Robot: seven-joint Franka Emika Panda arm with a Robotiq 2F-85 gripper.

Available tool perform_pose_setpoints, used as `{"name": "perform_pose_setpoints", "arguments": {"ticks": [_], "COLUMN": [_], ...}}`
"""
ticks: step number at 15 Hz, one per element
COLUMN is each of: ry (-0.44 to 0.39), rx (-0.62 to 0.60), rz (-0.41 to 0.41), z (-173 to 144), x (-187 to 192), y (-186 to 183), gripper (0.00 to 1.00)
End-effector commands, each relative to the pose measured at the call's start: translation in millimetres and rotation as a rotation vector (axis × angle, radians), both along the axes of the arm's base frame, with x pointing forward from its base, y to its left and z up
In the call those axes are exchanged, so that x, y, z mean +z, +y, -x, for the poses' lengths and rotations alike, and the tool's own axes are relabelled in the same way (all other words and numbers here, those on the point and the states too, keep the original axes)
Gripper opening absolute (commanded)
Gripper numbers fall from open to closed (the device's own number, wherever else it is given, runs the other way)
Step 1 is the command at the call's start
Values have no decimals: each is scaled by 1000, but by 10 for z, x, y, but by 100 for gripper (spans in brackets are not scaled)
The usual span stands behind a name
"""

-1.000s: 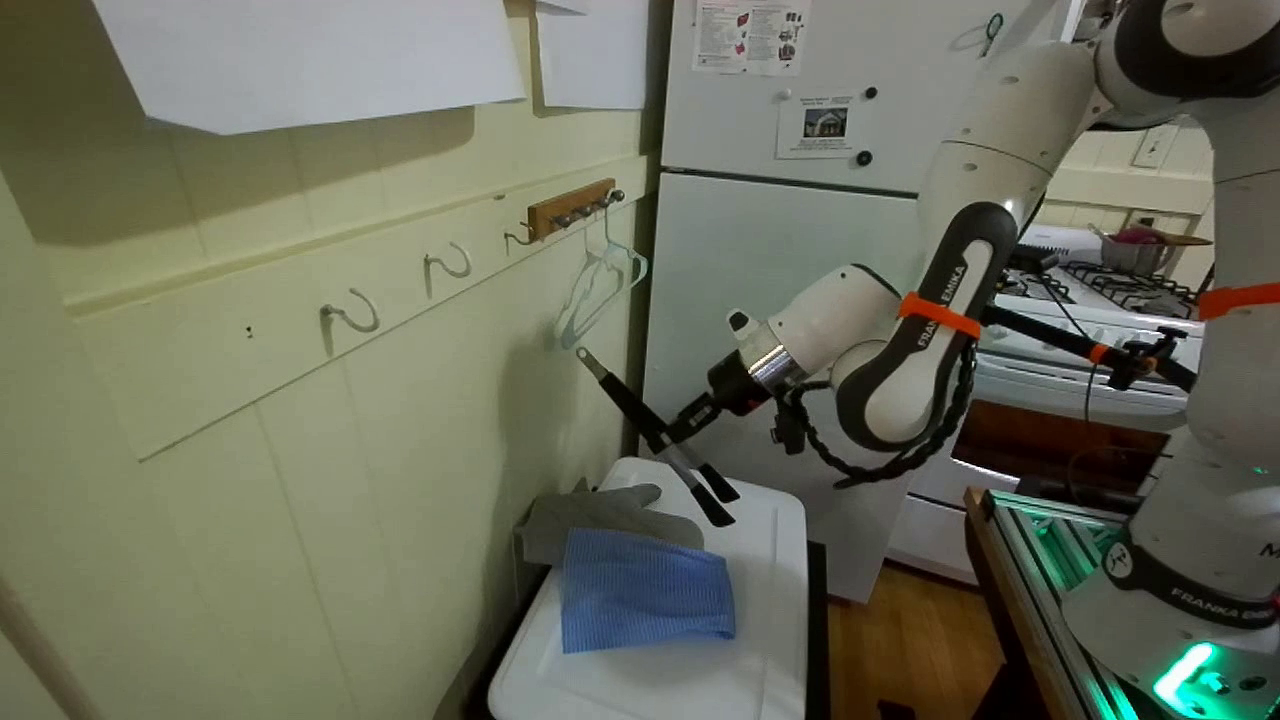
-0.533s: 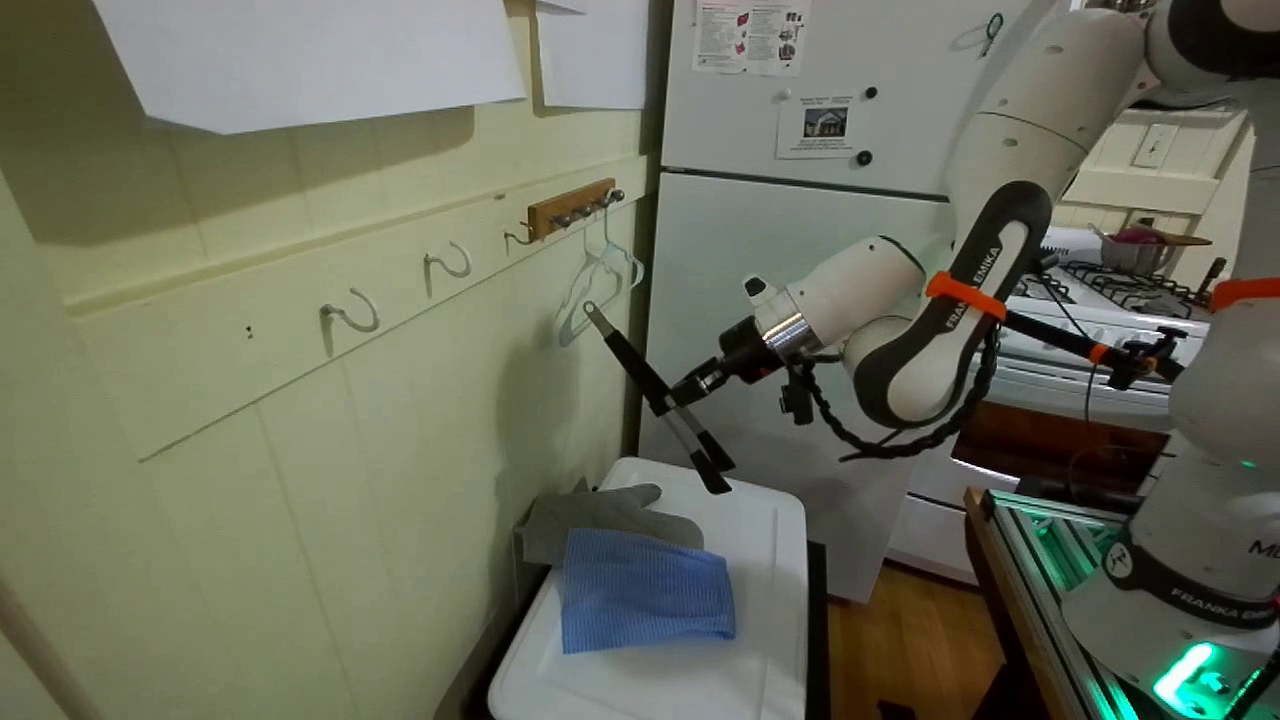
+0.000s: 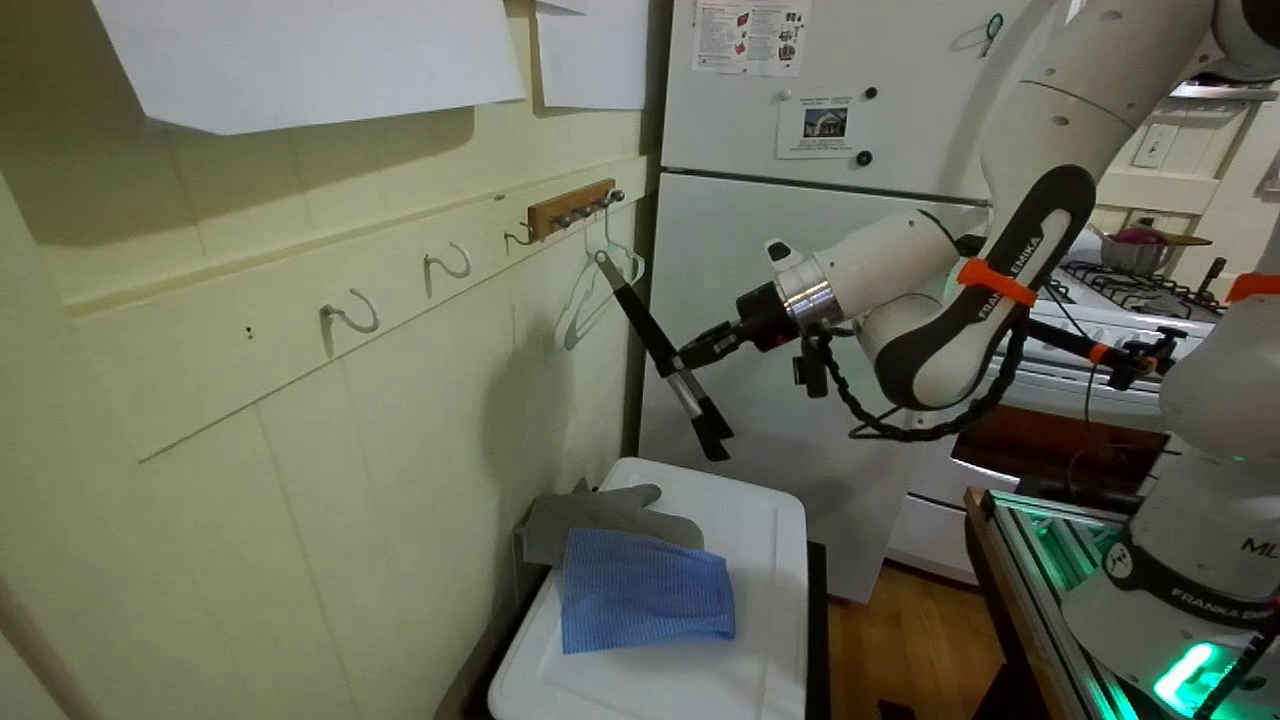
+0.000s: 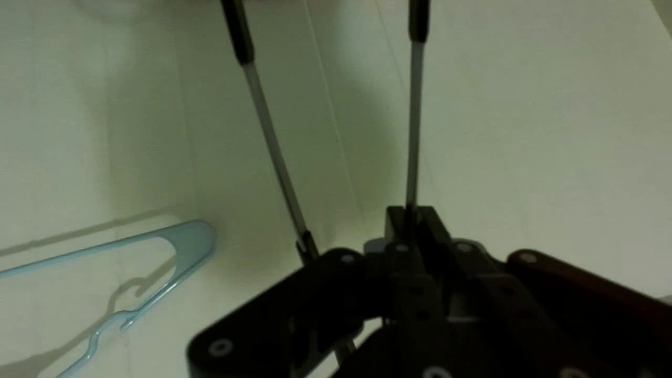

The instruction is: Hang the tongs on the first white hook from the right.

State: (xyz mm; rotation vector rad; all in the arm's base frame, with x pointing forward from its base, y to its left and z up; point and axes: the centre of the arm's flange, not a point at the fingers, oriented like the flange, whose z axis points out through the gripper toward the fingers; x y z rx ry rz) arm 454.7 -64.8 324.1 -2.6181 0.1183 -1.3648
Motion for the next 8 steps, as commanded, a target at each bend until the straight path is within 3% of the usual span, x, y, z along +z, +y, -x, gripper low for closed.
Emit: {"name": "perform_pose_setpoints", "arguments": {"ticks": [1,8], "ry": [-24,-85], "rx": [16,36], "rz": [21,45], "z": [85,-249], "x": [399,826], "y": [78,121], "gripper": [2,2]}}
